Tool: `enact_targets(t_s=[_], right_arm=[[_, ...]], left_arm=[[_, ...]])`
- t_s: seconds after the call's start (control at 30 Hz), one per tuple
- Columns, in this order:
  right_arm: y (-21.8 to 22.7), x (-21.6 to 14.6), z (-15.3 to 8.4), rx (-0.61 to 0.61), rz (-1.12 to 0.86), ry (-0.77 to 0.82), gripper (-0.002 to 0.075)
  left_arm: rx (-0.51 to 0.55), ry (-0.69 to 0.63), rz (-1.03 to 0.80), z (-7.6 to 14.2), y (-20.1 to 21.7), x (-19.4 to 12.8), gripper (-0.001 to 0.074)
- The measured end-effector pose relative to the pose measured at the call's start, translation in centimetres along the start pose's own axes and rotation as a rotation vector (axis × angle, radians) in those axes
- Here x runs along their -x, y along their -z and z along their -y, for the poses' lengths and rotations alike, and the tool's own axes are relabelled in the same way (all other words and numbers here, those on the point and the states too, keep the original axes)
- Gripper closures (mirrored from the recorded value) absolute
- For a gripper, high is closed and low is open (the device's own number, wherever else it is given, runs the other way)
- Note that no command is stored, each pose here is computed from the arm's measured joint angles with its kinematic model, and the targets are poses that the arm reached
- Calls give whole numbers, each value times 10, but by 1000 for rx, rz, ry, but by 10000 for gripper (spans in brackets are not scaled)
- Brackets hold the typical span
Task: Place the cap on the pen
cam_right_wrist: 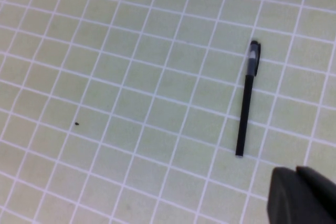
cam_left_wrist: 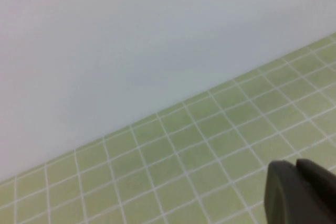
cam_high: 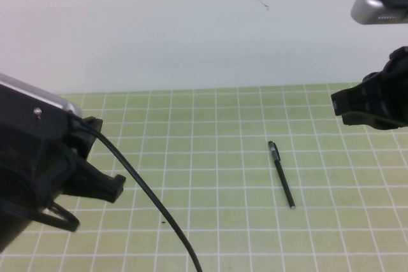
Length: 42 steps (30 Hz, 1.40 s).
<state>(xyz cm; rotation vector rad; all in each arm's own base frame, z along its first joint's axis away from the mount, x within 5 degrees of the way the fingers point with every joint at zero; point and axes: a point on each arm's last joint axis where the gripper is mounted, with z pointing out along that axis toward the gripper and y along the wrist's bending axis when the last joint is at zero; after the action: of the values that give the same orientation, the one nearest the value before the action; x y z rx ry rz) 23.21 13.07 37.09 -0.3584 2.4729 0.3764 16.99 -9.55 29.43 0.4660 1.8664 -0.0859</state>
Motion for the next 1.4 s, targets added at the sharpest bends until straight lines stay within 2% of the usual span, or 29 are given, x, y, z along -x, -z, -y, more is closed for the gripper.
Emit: enact_targets(t_s=[0.1, 0.17, 0.2, 0.33, 0.47, 0.6, 0.67, 0.77, 0.97, 1.17, 1.3, 1.4], right_arm=[[-3, -2, 0, 0, -5, 1, 713], [8, -5, 4, -33, 23, 68, 713], [20, -6, 6, -46, 61, 85, 713], [82, -21, 6, -4, 229, -14, 713], [134, -50, 27, -127, 506, 52, 713], [155, -92, 48, -272, 837, 111, 713], [137, -112, 58, -364, 914, 192, 713], [95, -144, 71, -453, 888, 293, 713], [64, -209, 86, -566, 839, 238, 713], [44, -243, 91, -592, 875, 198, 713], [37, -247, 91, -559, 880, 159, 713], [39, -245, 89, -544, 921, 176, 713]], left_arm=[[-22, 47, 64, -13, 5, 5, 735], [-32, 76, 125, -23, 13, 11, 735], [-14, 87, 146, -28, 17, 12, 735], [83, 122, 234, -49, 39, 18, 735], [210, 145, 301, -65, 63, 20, 735], [283, 194, 405, -71, 93, 23, 735], [317, 218, 458, -72, 109, 23, 735], [373, 265, 507, -71, 128, 11, 735], [395, 272, 567, -59, 146, -33, 735], [378, 273, 596, -47, 145, -74, 735], [338, 262, 590, -42, 138, -85, 735], [358, 292, 568, -44, 135, -91, 735]])
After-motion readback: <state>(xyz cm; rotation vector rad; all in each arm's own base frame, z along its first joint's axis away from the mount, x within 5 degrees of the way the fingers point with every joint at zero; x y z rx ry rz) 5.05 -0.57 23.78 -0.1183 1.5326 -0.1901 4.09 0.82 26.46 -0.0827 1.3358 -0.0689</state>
